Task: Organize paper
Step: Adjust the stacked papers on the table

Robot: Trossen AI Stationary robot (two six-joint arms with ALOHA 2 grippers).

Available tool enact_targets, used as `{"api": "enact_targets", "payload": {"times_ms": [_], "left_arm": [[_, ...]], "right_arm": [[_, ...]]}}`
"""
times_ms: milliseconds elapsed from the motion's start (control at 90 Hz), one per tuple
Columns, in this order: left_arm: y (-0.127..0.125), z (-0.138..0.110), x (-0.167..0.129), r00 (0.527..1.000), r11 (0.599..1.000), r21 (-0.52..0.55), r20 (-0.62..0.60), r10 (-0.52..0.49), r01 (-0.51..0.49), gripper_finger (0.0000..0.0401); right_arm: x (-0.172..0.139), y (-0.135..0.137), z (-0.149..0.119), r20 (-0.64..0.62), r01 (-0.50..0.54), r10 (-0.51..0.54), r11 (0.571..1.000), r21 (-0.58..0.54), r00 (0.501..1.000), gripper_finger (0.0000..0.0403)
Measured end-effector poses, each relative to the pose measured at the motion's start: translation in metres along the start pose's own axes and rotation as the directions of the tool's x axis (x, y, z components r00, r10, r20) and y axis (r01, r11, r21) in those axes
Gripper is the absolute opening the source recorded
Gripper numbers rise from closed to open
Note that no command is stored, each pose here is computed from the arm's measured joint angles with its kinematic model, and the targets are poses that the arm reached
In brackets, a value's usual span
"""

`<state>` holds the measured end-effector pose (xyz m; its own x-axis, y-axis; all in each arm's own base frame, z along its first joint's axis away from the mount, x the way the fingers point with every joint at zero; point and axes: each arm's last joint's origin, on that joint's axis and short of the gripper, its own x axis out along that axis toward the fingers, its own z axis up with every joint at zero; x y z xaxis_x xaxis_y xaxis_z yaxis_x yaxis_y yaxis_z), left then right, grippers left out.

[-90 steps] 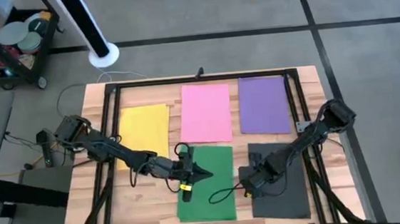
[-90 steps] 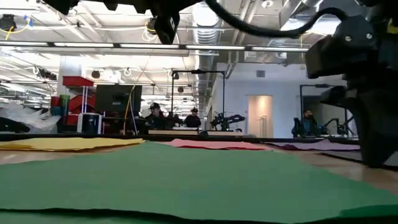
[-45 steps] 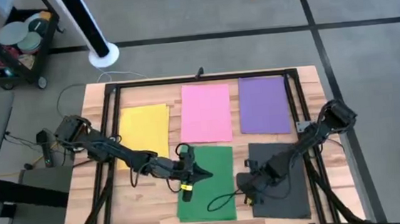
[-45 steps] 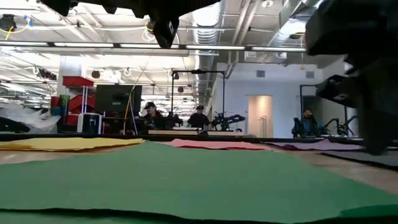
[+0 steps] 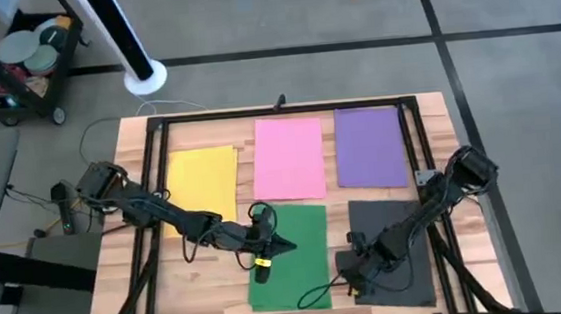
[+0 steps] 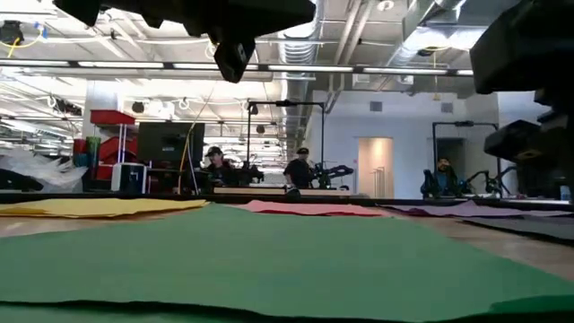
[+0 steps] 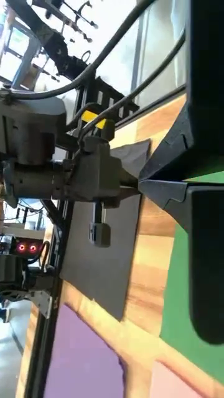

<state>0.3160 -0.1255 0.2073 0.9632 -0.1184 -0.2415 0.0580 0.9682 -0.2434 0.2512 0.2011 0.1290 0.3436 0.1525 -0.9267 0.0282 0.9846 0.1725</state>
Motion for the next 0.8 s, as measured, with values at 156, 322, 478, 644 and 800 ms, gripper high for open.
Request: {"api": "enact_targets", "payload": {"times_ms": [156, 322, 478, 644, 800], "left_arm": [[0.000, 0.000, 0.000, 1.000, 1.000, -0.017, 0.000, -0.004, 0.004, 0.0000], [-0.001, -0.001, -0.001, 0.998, 0.999, 0.008, -0.041, -0.051, 0.052, 0.0000], [-0.011, -0.011, -0.020, 0.953, 0.996, 0.025, -0.295, -0.076, 0.087, 0.0000], [-0.031, -0.031, -0.047, 0.850, 0.997, 0.049, -0.526, -0.021, 0.056, 0.0000], [-0.045, -0.057, -0.060, 0.754, 0.998, 0.053, -0.656, 0.021, 0.018, 0.0000]], "right_arm": [[-0.002, 0.004, -0.005, -0.010, 0.002, -0.002, 1.000, 0.007, 1.000, 0.0000], [-0.003, 0.006, -0.006, -0.008, -0.006, 0.006, 1.000, 0.009, 1.000, 0.0000], [-0.006, 0.008, -0.003, 0.008, -0.019, 0.019, 1.000, 0.007, 1.000, 0.0000], [-0.007, 0.015, 0.007, 0.053, -0.066, 0.067, 0.998, -0.013, 0.996, 0.0000], [-0.006, 0.007, 0.019, 0.122, -0.058, 0.057, 0.998, 0.005, 0.991, 0.0000]]}}
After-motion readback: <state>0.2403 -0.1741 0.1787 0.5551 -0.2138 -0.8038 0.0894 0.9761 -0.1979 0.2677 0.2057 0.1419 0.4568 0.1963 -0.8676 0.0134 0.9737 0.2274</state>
